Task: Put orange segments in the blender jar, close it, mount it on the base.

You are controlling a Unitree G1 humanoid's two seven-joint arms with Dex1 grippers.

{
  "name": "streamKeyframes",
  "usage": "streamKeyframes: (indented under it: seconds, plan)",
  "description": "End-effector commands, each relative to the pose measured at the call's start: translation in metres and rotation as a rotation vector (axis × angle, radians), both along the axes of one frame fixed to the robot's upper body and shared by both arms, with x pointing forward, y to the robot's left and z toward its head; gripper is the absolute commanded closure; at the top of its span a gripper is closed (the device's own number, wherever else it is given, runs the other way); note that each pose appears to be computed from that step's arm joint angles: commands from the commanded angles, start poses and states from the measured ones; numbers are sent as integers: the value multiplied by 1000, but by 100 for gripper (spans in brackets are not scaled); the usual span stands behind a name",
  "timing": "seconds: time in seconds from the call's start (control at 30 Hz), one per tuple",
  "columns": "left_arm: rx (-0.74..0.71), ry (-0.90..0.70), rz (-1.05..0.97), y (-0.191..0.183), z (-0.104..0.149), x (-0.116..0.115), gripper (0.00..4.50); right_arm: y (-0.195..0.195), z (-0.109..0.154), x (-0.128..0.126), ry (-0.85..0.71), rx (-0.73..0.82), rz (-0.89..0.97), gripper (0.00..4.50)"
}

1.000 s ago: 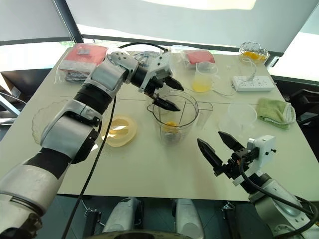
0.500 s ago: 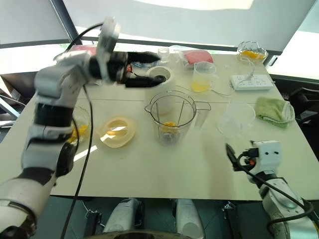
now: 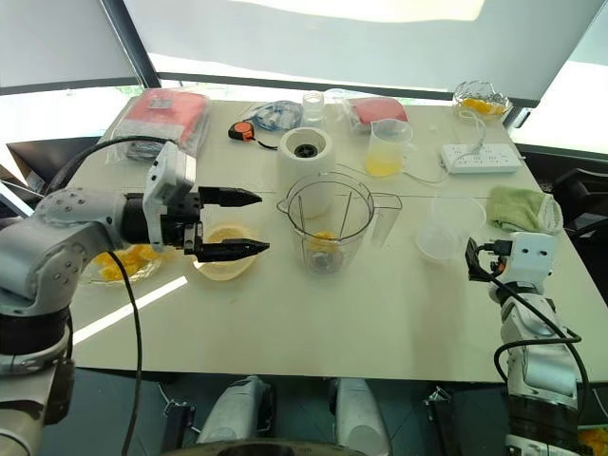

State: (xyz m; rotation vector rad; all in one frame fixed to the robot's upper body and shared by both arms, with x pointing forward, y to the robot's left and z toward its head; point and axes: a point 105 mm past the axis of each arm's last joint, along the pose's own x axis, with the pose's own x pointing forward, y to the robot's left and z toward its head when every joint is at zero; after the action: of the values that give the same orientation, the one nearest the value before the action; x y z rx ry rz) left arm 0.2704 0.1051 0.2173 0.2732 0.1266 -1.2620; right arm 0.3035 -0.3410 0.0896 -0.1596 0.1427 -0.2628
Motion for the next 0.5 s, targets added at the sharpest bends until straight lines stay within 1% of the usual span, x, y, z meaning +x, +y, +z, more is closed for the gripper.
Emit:
streamKeyframes:
  seconds: [0.03,0.27,0.37,0.5]
  plan:
    - [9,-57,36,6,10,-5,3,-10,10,4,-22,-53,-18,0]
    - [20,-32,45,10,6,-8,3,-12,-4,6,-4,-49,-40,0]
    - [46,-13,35,12,0,-8,3,-11,-11,12,4,-45,-49,0]
    - [57,2,40,15,-3,-6,3,-9,-14,24,-2,-40,-67,0]
